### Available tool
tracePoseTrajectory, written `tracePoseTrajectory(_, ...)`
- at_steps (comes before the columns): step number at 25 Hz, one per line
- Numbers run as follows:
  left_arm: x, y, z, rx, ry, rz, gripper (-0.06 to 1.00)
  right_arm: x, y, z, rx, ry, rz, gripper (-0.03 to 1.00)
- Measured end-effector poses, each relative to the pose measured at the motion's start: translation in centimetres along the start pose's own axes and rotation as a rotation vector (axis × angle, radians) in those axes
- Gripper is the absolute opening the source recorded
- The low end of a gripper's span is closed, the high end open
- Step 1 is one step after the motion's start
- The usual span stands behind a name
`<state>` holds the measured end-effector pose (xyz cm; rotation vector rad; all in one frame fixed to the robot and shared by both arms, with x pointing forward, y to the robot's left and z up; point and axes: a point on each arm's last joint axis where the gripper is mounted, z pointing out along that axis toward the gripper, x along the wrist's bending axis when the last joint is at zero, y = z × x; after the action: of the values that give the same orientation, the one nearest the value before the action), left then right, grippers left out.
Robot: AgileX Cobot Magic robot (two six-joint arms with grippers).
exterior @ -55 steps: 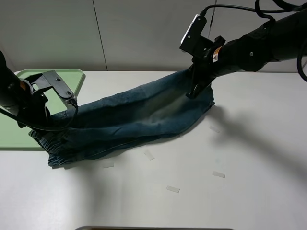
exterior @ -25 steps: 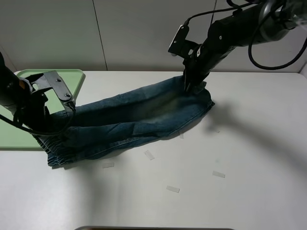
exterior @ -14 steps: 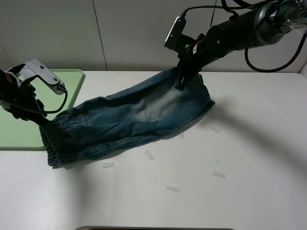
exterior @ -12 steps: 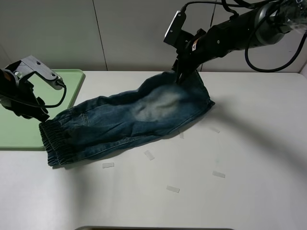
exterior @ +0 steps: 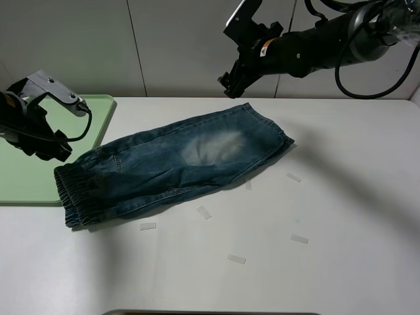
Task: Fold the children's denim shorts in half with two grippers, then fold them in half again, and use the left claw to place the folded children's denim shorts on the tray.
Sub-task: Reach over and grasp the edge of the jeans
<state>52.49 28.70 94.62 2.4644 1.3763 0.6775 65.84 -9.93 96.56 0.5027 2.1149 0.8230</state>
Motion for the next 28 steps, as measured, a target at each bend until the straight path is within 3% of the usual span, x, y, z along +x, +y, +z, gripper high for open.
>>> tracePoseTrajectory(8, 0.8, 1.7, -2.5, -0.201, 0.078, -0.061, 0.61, -2.0, 2.5, -3.4, 0.001, -0.012, 0.057, 0.69)
tracePoseTrajectory(12, 1.3, 2.4, -5.5, -0.317, 0.117, -0.146, 0.62, -3.6, 4.6, -6.7, -0.019, -0.031, 0.068, 0.69)
tracePoseTrajectory(15, 1.3, 2.5, -8.4, -0.392, 0.136, -0.192, 0.74, -4.8, 6.1, -9.6, -0.039, -0.045, 0.099, 0.69)
tracePoseTrajectory(19, 0.0, 2.6, -12.6, -0.486, 0.135, -0.167, 0.94, -6.3, 8.1, -13.6, -0.099, -0.085, 0.142, 0.69)
tracePoseTrajectory(24, -1.6, 0.2, -18.6, -0.542, 0.135, -0.141, 0.99, -7.9, 10.3, -19.2, -0.185, -0.14, 0.17, 0.69)
tracePoseTrajectory(28, -2.4, -3.5, -23.8, -0.636, 0.176, -0.16, 0.99, -8.7, 11.4, -23.3, -0.242, -0.169, 0.202, 0.69)
